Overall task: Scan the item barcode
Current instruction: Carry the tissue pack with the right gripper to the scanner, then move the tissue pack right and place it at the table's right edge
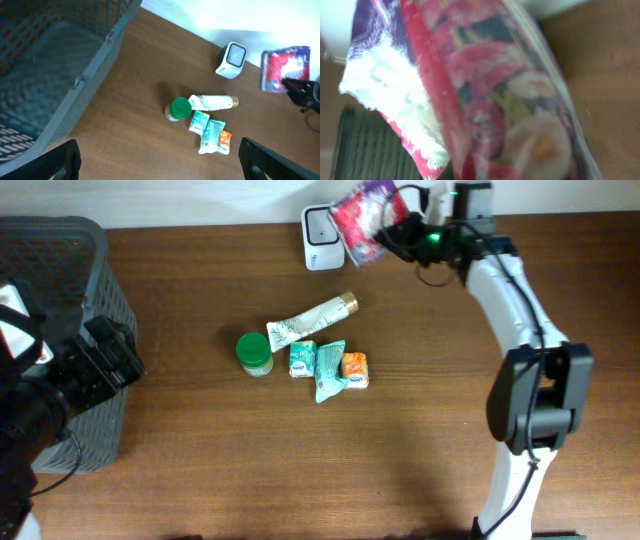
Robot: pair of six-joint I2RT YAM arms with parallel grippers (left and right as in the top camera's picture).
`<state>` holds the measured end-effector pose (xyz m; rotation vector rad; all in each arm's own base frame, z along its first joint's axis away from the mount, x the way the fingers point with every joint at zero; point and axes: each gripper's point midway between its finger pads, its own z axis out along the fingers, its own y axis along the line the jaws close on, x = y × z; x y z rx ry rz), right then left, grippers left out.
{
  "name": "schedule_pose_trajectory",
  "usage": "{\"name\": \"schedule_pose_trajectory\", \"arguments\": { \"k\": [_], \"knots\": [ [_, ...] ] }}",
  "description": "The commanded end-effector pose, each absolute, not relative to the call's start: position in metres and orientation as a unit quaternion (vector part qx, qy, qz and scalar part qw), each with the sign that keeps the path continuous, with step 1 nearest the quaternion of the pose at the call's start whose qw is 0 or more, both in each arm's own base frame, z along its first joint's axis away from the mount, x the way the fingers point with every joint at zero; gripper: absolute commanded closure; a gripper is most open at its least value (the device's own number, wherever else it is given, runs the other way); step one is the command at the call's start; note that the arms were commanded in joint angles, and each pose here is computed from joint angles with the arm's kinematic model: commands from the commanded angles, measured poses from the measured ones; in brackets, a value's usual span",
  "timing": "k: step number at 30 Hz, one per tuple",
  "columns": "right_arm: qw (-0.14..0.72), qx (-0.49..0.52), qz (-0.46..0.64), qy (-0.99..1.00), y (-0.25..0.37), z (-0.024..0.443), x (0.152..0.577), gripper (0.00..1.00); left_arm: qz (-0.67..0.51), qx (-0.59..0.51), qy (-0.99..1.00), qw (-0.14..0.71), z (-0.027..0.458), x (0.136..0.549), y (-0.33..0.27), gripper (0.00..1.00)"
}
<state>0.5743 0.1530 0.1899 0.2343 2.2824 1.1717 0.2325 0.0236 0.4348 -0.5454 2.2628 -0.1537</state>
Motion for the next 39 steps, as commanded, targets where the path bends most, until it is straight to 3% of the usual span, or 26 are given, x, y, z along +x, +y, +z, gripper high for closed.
{"name": "schedule_pose_trajectory", "arguments": {
  "k": [1, 7, 13, 16, 19, 21, 23, 28, 31, 35, 36, 37, 38, 39],
  "knots": [
    [0.323, 0.163, 0.387, 0.848, 0.184, 0.189, 0.593, 0.96, -0.065, -0.221, 0.89, 0.393, 0.435, 0.232, 0.024, 0.01],
    [0.337, 0.125, 0.426, 0.83, 0.259, 0.154, 0.605, 0.96, -0.065, -0.221, 0.89, 0.393, 0.435, 0.232, 0.024, 0.01],
    [0.348, 0.097, 0.435, 0.825, 0.239, 0.165, 0.61, 0.96, -0.065, -0.221, 0.89, 0.393, 0.435, 0.232, 0.024, 0.01],
    [0.353, 0.114, 0.454, 0.81, 0.168, 0.206, 0.614, 0.96, -0.065, -0.221, 0.89, 0.393, 0.435, 0.232, 0.024, 0.01],
    [0.336, 0.213, 0.44, 0.805, 0.05, 0.219, 0.607, 0.96, -0.065, -0.221, 0.89, 0.393, 0.435, 0.232, 0.024, 0.01],
    [0.297, 0.303, 0.419, 0.803, -0.033, 0.197, 0.587, 0.96, -0.065, -0.221, 0.89, 0.393, 0.435, 0.232, 0.024, 0.01],
    [0.25, 0.408, 0.374, 0.794, -0.137, 0.16, 0.539, 0.96, -0.065, -0.221, 0.89, 0.393, 0.435, 0.232, 0.024, 0.01],
    [0.294, 0.42, 0.258, 0.819, -0.271, 0.136, 0.465, 0.91, -0.065, -0.221, 0.89, 0.393, 0.435, 0.232, 0.024, 0.01],
    [0.298, 0.41, 0.191, 0.841, -0.31, 0.115, 0.438, 0.87, -0.065, -0.221, 0.89, 0.393, 0.435, 0.232, 0.024, 0.01],
    [0.259, 0.416, 0.192, 0.85, -0.311, 0.069, 0.434, 0.85, -0.065, -0.221, 0.89, 0.393, 0.435, 0.232, 0.024, 0.01],
    [0.252, 0.417, 0.195, 0.851, -0.309, 0.061, 0.435, 0.77, -0.065, -0.221, 0.89, 0.393, 0.435, 0.232, 0.024, 0.01],
    [0.248, 0.417, 0.196, 0.853, -0.308, 0.057, 0.434, 0.36, -0.065, -0.221, 0.89, 0.393, 0.435, 0.232, 0.024, 0.01],
    [0.245, 0.419, 0.196, 0.852, -0.308, 0.059, 0.433, 0.01, -0.065, -0.221, 0.89, 0.393, 0.435, 0.232, 0.024, 0.01],
    [0.243, 0.422, 0.197, 0.851, -0.31, 0.066, 0.43, 0.01, -0.065, -0.221, 0.89, 0.393, 0.435, 0.232, 0.024, 0.01]
  ]
}}
